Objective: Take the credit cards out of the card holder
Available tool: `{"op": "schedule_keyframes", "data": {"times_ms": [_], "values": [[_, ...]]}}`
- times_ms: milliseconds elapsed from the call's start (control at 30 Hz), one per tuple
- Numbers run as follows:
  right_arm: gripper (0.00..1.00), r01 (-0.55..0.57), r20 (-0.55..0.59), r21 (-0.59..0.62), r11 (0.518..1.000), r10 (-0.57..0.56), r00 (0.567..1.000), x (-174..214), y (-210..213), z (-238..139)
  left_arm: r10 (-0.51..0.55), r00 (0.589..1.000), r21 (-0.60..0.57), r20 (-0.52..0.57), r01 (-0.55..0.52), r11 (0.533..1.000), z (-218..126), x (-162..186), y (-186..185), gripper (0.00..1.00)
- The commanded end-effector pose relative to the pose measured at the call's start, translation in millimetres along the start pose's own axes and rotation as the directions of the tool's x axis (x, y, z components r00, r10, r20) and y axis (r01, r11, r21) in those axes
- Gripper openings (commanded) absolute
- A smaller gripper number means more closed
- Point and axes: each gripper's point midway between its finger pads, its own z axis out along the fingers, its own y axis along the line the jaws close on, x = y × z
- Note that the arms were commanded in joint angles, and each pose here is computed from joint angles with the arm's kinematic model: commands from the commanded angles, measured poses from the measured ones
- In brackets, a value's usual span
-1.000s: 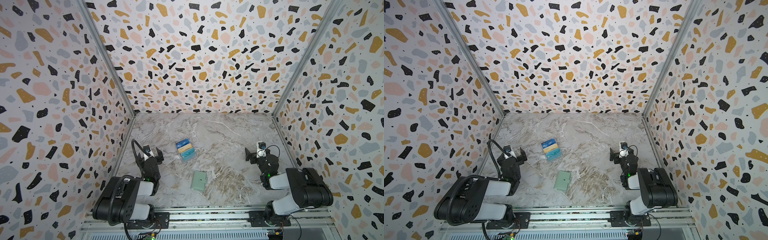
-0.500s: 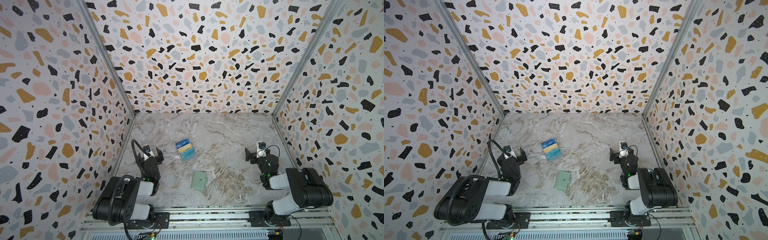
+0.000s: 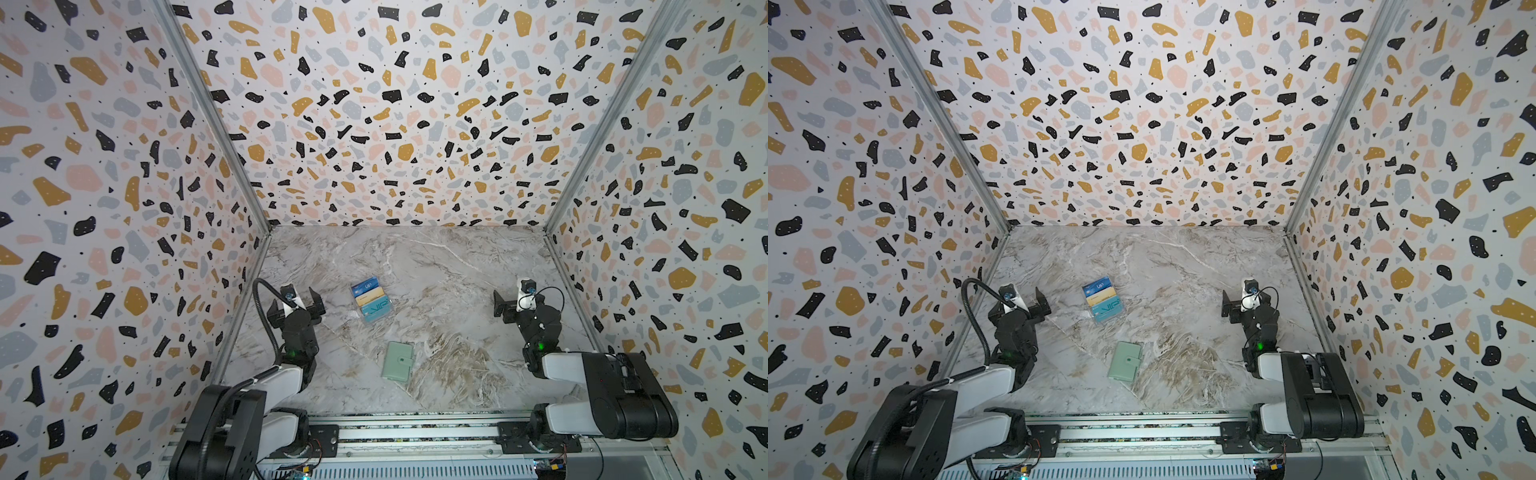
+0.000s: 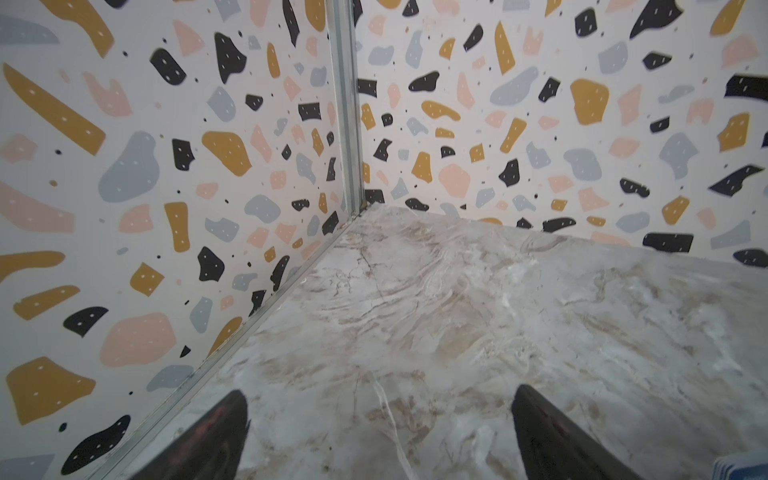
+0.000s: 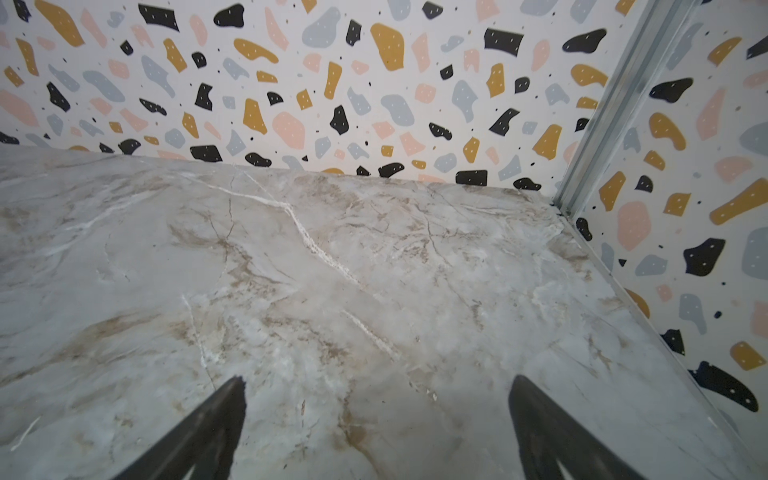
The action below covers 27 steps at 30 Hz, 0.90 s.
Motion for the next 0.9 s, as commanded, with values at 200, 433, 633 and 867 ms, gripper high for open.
{"op": "schedule_keyframes", "data": {"times_ms": [200,433,633,867], "values": [[0.99,-0.142,-0.199,0.065,0.988,0.152,0.968,-26,5,8,-0.104,0.967,0.034,-0.232,0.115,0.993,-13,-12,-10,1.00],[1.00,-0.193,-0.340,-0.076,0.978,0.157,0.927,-37,53,-1,-0.085,0.895,0.307,-0.439,0.238,0.921,-44,-15,-62,0.99],[0.91,-0.263,-0.456,-0.222,0.939,0.139,0.879,-38,98,-18,-0.026,0.809,0.448,-0.587,0.351,0.822,-75,2,-93,0.98],[0.83,-0.341,-0.599,-0.364,0.867,0.063,0.798,-26,148,-37,0.094,0.705,0.506,-0.703,0.404,0.762,-110,38,-112,0.92]]}}
